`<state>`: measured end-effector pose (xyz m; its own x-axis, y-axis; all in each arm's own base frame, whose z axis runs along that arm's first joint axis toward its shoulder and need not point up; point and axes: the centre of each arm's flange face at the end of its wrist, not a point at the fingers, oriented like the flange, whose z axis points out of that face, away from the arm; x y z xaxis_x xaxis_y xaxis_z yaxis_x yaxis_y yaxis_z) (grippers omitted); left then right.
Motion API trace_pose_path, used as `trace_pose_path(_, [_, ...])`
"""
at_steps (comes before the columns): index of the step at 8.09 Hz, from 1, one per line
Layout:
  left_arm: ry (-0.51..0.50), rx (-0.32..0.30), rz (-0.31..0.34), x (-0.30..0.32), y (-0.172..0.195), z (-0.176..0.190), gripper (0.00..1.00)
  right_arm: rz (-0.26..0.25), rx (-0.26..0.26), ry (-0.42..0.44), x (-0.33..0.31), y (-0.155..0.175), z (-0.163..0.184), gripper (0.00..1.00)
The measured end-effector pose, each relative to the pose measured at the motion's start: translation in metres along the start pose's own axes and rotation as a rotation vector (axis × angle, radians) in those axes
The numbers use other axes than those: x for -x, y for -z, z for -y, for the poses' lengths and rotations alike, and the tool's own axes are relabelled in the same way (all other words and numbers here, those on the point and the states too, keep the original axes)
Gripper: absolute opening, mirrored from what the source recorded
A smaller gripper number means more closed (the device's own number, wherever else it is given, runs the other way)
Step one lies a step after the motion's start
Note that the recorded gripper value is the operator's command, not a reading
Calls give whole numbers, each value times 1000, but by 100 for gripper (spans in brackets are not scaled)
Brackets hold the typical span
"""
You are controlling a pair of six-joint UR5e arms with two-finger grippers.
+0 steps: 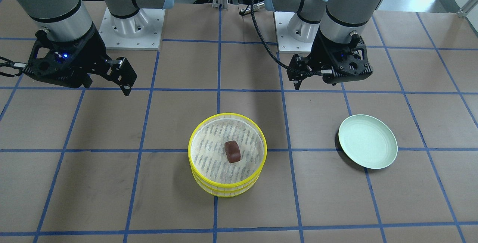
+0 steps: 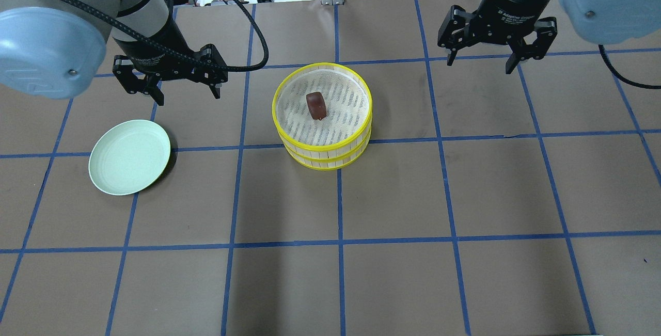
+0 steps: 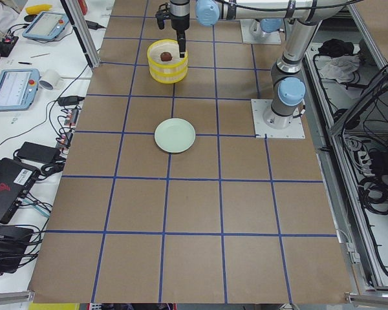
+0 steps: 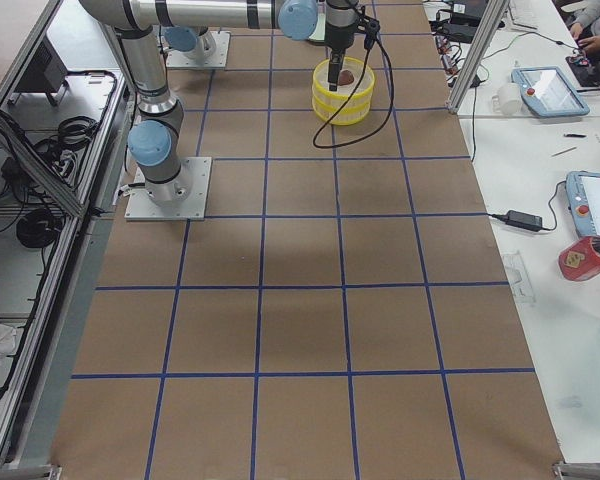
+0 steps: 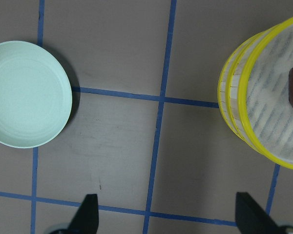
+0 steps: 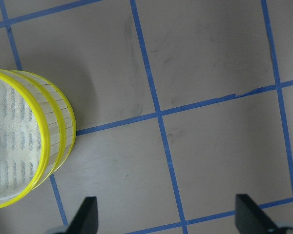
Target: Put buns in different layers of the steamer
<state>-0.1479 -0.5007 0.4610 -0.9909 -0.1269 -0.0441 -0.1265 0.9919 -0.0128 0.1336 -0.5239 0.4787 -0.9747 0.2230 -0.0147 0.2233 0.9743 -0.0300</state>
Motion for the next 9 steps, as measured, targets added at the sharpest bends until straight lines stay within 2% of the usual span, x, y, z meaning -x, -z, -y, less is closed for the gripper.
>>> trace_pose_path(9, [-2,-2,-2,-1,1,-1,100,5,-1,11,-1,0,1,100])
